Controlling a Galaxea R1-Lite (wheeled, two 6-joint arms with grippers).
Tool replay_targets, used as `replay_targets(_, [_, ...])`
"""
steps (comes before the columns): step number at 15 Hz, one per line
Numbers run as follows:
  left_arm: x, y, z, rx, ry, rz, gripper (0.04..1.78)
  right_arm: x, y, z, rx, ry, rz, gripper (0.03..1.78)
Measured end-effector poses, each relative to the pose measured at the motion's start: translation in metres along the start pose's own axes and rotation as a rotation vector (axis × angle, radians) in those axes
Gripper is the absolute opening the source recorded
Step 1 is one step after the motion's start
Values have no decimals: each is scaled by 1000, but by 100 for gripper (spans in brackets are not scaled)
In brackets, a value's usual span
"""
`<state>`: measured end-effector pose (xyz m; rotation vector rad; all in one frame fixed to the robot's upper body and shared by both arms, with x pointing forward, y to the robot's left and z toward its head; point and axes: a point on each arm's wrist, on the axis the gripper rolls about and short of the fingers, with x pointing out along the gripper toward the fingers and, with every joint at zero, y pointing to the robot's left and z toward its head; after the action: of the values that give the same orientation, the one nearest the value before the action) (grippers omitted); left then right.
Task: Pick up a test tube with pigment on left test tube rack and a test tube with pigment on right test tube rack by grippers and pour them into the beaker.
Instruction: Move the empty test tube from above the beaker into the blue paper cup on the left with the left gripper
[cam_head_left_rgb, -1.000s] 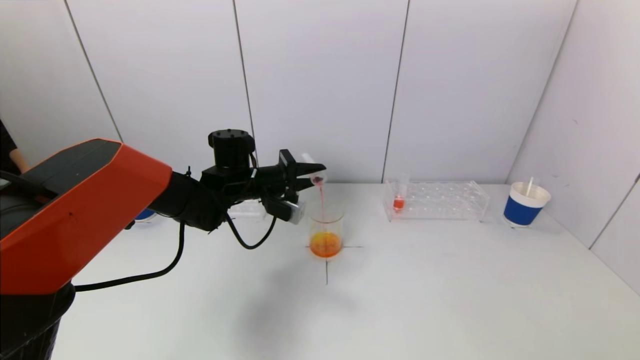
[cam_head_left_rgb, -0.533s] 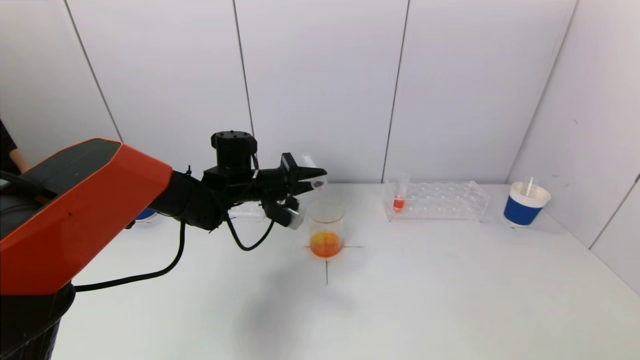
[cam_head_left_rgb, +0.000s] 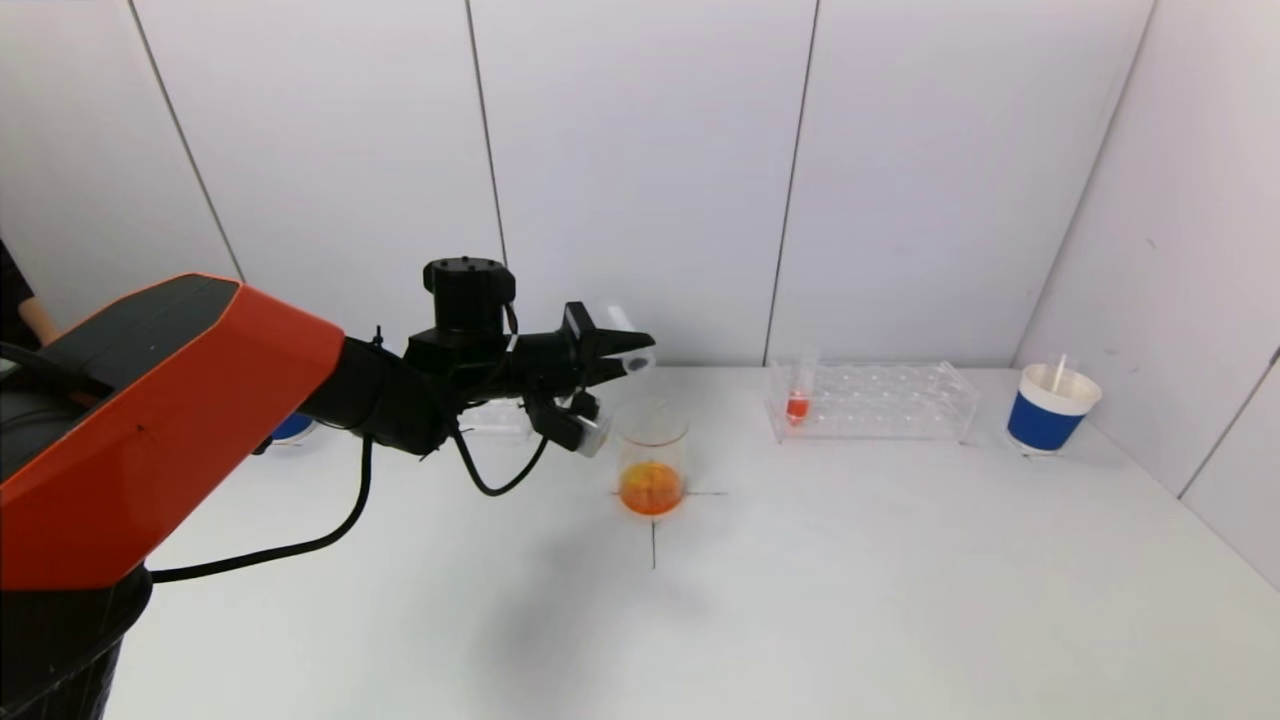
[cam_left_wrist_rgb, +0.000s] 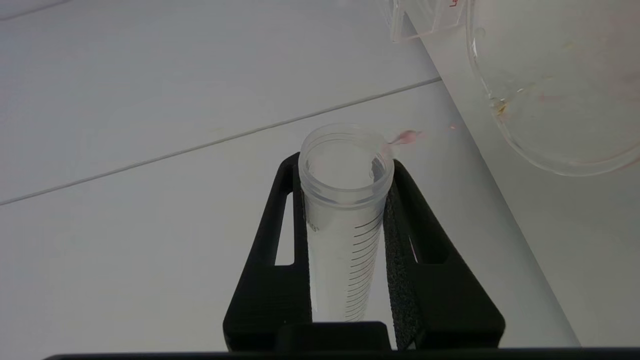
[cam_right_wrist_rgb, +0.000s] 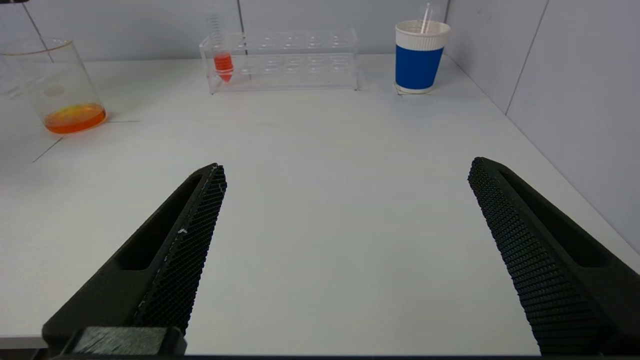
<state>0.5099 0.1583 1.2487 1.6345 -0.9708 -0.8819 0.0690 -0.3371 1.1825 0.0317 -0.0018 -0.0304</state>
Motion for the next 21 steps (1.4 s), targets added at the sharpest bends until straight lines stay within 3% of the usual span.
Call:
replay_targets(11, [-1, 4, 0, -8, 15, 2, 44, 0, 0, 0, 0, 0, 0, 176])
replay_targets(18, [-5, 21, 2, -241, 53, 28, 44, 0, 0, 0, 0, 0, 0, 176])
replay_targets(21, [-7, 28, 3, -278, 81, 37, 44, 0, 0, 0, 0, 0, 0, 176])
